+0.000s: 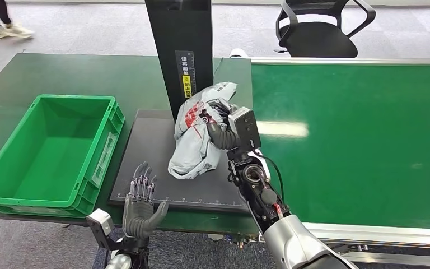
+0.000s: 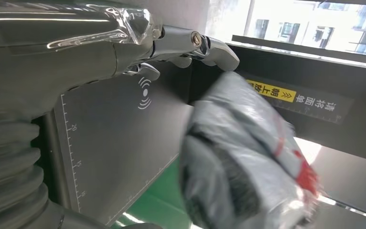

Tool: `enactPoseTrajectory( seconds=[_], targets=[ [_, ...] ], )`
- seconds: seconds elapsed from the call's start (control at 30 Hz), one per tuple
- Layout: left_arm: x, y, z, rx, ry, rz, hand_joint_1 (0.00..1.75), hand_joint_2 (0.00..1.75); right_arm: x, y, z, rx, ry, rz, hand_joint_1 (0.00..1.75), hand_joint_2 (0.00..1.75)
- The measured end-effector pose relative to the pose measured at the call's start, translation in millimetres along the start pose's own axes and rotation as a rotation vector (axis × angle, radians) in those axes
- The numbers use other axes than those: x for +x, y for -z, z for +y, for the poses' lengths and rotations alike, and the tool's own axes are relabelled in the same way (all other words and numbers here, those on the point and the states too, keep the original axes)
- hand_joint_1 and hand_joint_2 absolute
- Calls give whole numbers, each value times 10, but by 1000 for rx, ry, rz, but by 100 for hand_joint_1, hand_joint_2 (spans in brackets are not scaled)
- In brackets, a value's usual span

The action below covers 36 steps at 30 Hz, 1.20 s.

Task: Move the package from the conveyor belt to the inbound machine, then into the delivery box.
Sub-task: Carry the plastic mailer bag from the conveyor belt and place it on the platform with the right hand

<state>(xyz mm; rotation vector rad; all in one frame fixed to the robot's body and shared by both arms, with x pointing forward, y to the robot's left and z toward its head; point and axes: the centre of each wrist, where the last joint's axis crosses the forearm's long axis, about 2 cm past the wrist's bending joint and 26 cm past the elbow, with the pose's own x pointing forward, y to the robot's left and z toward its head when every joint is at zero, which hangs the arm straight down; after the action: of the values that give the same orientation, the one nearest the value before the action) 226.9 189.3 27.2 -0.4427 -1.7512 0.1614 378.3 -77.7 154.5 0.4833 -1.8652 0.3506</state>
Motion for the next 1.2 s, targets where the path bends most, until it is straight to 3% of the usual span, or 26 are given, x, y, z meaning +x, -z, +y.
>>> enactPoseTrajectory(
  seconds=[0.27, 0.4, 0.57, 0.93, 1.2],
  targets=[
    [0, 5, -19, -2, 4, 6, 0, 175, -281, -244, -92, 43, 46, 293, 175, 175],
    [0, 0, -21, 0, 6, 8, 0, 175, -350, -314, -150, 40, 27, 355, 0, 175],
    [3, -28, -25, 3, 5, 16, 0, 175, -388, -359, -172, 39, 6, 341, 0, 175],
    [-17, -129, 17, 16, 1, 8, 0, 175, -257, -406, -336, -12, 226, -1, 0, 175],
    [-16, -184, 20, 6, 7, 22, 0, 175, -73, -755, -219, -68, 384, -201, 0, 175]
  ],
)
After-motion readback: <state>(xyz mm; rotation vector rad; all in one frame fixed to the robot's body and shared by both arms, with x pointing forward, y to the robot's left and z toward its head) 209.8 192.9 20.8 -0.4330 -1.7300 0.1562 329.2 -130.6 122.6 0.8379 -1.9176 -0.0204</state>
